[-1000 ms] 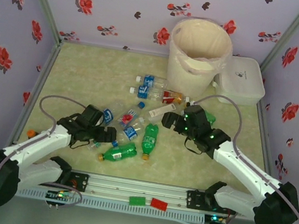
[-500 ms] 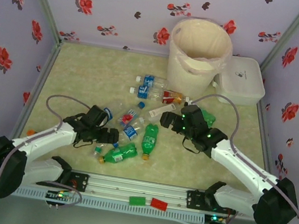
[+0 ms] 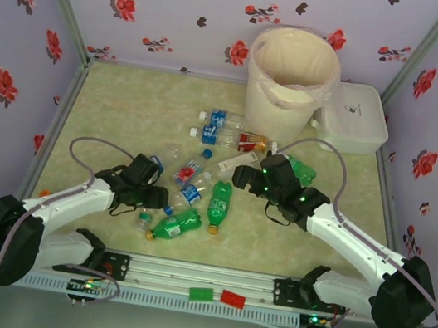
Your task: Put the plastic bottles in the bin
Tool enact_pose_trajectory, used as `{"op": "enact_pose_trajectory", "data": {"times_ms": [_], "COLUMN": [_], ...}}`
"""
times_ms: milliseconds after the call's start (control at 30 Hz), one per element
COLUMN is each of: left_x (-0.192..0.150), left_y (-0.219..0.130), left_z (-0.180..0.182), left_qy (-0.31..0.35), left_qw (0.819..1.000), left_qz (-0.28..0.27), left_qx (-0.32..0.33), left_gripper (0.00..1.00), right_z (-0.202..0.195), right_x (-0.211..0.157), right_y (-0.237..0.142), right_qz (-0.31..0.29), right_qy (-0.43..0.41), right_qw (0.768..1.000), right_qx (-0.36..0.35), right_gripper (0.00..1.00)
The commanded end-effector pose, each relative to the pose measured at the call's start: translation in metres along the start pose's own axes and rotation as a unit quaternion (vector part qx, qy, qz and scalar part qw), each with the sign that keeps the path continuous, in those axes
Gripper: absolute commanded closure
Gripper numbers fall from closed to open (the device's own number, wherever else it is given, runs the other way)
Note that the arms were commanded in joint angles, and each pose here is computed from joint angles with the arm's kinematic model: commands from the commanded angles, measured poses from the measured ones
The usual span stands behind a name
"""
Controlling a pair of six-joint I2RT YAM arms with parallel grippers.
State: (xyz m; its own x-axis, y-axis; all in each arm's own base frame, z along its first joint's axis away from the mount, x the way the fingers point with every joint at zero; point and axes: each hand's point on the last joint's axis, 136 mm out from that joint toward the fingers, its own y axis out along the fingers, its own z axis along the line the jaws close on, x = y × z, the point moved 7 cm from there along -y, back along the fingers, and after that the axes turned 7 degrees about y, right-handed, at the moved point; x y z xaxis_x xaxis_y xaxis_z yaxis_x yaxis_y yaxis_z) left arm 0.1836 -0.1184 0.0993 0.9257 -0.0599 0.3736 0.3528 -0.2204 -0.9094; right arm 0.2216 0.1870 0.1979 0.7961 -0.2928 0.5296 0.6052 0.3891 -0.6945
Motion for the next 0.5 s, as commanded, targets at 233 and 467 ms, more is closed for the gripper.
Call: {"op": "enact_pose_trajectory", "data": {"times_ms": [233,467], "left_x": [0.007,0.029], "left_y": [-0.024,-0.068], "left_z": [0.002,-0.008], "left_qy": [0.011,0.002], "left_qw": [0.999,0.996], "left_qz": [-0.035,-0.093], "left_qx": [0.013,-0.014], "left_gripper": [0.53,0.56], "right_z": [0.007,-0.002], "right_x": [0.004,0.002], "right_y": [-0.005,-0.004], "right_qz": [-0.023,-0.028], "right_qy": [0.013,0.010], "right_qw": [1.000,1.000], "right_qx": [0.011,-0.007], "right_gripper": [0.00,0.00]}}
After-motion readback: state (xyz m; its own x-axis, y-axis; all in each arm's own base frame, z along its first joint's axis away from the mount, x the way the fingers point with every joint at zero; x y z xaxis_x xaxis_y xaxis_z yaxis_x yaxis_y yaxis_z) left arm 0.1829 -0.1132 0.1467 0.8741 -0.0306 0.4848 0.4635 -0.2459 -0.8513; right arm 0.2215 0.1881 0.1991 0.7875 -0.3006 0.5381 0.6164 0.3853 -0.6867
